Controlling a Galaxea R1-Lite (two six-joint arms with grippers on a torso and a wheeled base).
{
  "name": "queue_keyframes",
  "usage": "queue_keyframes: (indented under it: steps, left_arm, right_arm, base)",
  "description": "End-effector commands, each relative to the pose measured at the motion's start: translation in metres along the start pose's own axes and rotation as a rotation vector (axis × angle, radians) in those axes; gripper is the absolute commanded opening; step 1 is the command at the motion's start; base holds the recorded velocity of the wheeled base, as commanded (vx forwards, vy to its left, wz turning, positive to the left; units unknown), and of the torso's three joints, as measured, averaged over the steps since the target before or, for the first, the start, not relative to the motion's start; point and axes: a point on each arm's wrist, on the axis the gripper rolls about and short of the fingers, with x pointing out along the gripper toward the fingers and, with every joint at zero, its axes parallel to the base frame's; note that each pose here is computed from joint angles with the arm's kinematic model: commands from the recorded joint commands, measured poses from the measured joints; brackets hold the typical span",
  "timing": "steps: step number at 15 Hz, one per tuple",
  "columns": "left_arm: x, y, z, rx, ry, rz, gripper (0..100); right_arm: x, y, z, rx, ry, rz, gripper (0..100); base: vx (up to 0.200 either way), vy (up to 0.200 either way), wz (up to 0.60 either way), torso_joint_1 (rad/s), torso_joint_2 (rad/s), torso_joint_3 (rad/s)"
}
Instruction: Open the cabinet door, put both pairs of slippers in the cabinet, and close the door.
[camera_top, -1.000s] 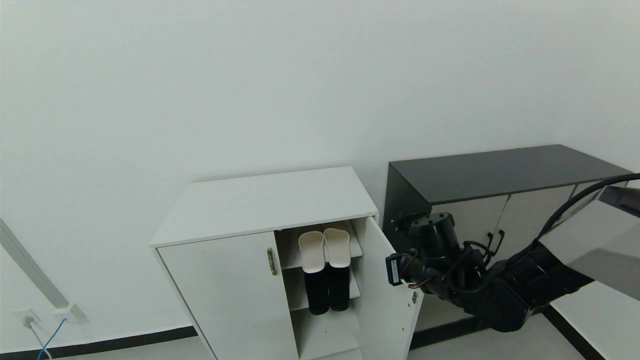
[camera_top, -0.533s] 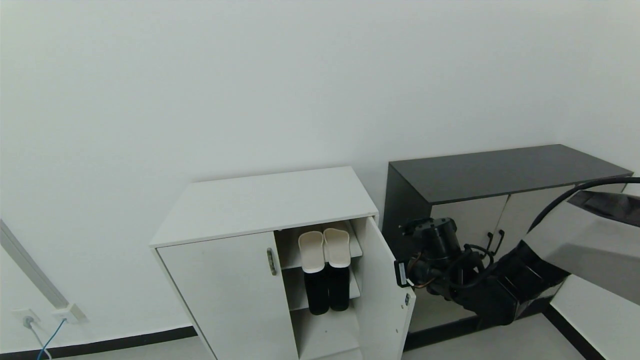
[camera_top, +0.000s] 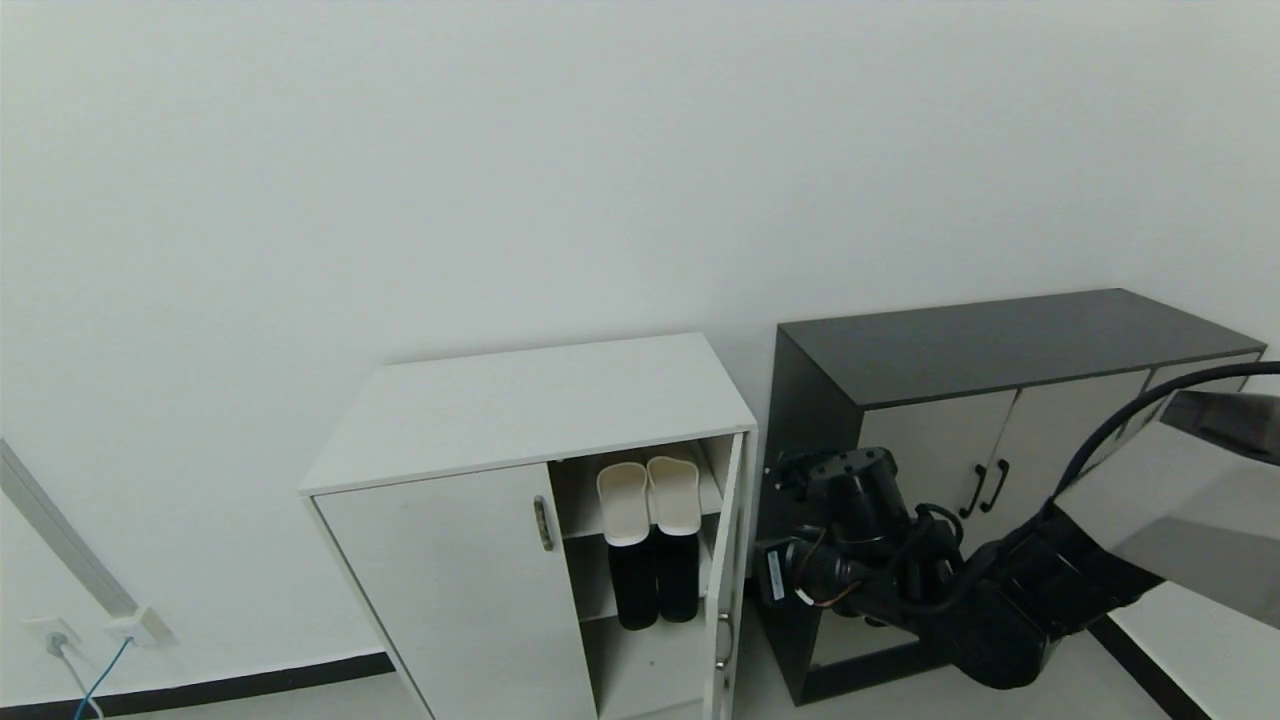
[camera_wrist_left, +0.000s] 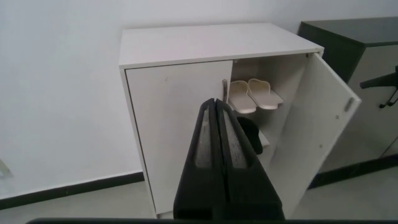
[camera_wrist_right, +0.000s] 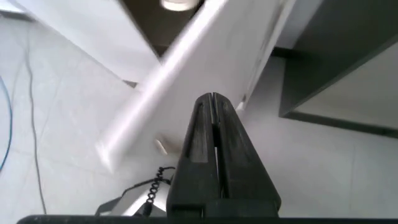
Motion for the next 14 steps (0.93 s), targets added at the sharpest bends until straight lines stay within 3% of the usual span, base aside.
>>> queue_keyframes:
  steps: [1, 4, 10, 14]
  left_arm:
    - [0.000, 0.000, 0.000, 0.000, 0.000, 0.002, 0]
    - [0.000, 0.000, 0.000, 0.000, 0.000, 0.001, 0]
    - [0.000, 0.000, 0.000, 0.001, 0.000, 0.001, 0]
    - [0.000, 0.000, 0.000, 0.000, 0.000, 0.002, 0]
  right_arm:
    - [-0.018, 0.001, 0.005, -0.024, -0.024, 0.013, 0]
    - [-0.022, 0.001, 0.005, -0.040, -0.043, 0.019, 0]
    - [-0.024, 0.002, -0.007, -0.047, -0.008, 0.074, 0]
    - [-0.027, -0.001, -0.019, -0.082, -0.029, 0.102, 0]
  base:
    - [0.000, 0.000, 0.00, 0.000, 0.00, 0.000]
    - [0.000, 0.000, 0.00, 0.000, 0.00, 0.000]
    - [0.000, 0.000, 0.60, -0.001, 0.00, 0.006]
    - [0.000, 0.000, 0.00, 0.000, 0.00, 0.000]
